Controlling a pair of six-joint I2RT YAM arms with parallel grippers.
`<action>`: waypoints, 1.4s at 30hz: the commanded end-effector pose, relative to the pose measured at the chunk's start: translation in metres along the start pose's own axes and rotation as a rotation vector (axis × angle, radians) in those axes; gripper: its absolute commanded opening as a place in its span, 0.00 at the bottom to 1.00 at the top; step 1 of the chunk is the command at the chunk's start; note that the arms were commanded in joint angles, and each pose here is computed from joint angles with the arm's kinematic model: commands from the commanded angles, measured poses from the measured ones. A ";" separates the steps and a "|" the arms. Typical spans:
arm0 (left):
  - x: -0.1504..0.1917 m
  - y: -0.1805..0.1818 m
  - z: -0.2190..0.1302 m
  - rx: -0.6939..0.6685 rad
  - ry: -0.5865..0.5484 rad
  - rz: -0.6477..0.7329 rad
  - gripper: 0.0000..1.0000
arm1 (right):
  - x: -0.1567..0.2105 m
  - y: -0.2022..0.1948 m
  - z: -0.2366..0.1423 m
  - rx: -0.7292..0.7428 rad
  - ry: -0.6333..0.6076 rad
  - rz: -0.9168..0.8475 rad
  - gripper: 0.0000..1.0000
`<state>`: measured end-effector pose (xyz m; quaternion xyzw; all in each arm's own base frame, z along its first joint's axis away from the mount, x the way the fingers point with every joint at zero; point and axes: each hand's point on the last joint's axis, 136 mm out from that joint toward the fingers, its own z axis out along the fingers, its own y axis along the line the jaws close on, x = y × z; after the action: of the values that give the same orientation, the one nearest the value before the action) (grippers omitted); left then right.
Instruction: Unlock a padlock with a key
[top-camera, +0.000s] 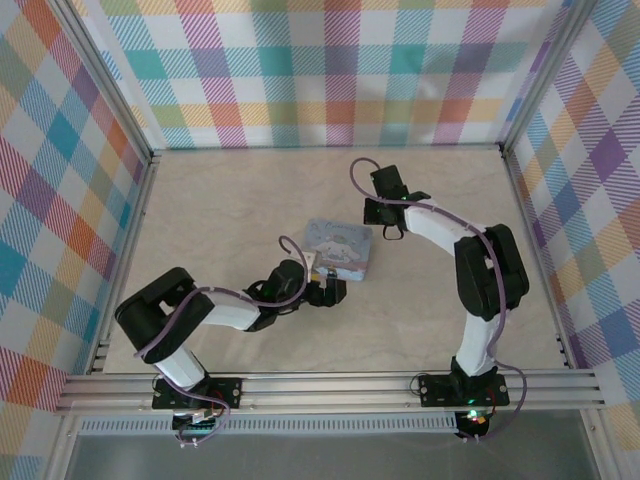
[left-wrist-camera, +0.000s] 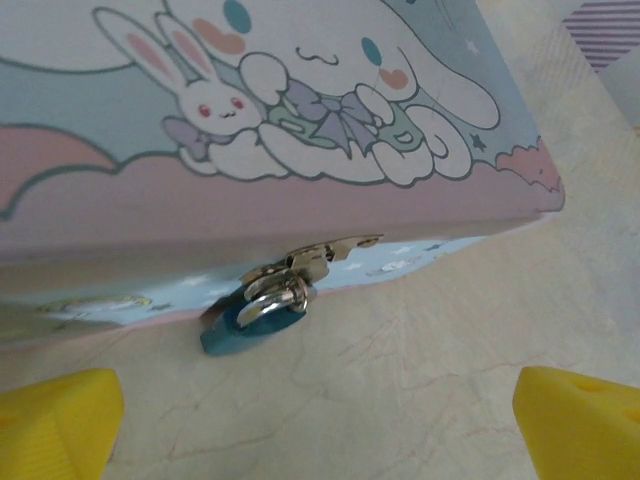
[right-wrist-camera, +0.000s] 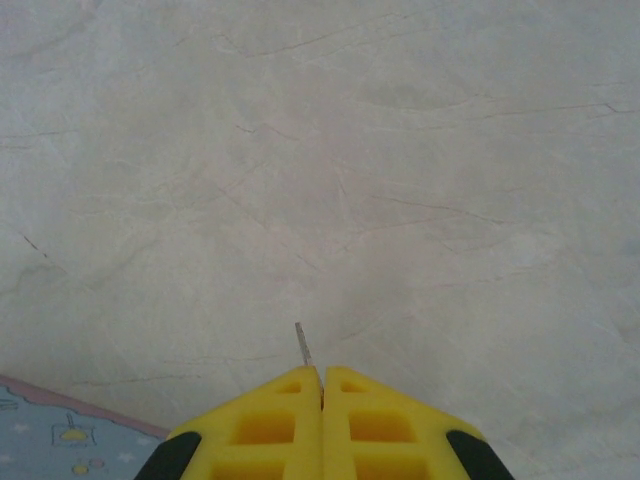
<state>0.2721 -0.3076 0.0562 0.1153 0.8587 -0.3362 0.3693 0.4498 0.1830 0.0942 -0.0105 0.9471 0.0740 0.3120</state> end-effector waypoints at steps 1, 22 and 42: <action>-0.023 -0.013 0.008 0.015 -0.119 0.087 1.00 | -0.013 0.010 0.002 -0.045 -0.017 0.001 0.00; 0.002 -0.054 0.045 0.228 -0.023 0.205 0.86 | 0.021 0.019 0.029 -0.068 0.059 0.006 0.00; -0.018 -0.069 0.036 0.424 -0.050 0.096 0.62 | 0.028 0.019 0.030 -0.062 0.066 0.002 0.00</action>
<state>0.2659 -0.3782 0.0616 0.2253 0.7822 -0.4641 0.3493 0.4584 0.2020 0.0761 -0.0152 0.9455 0.1031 0.3086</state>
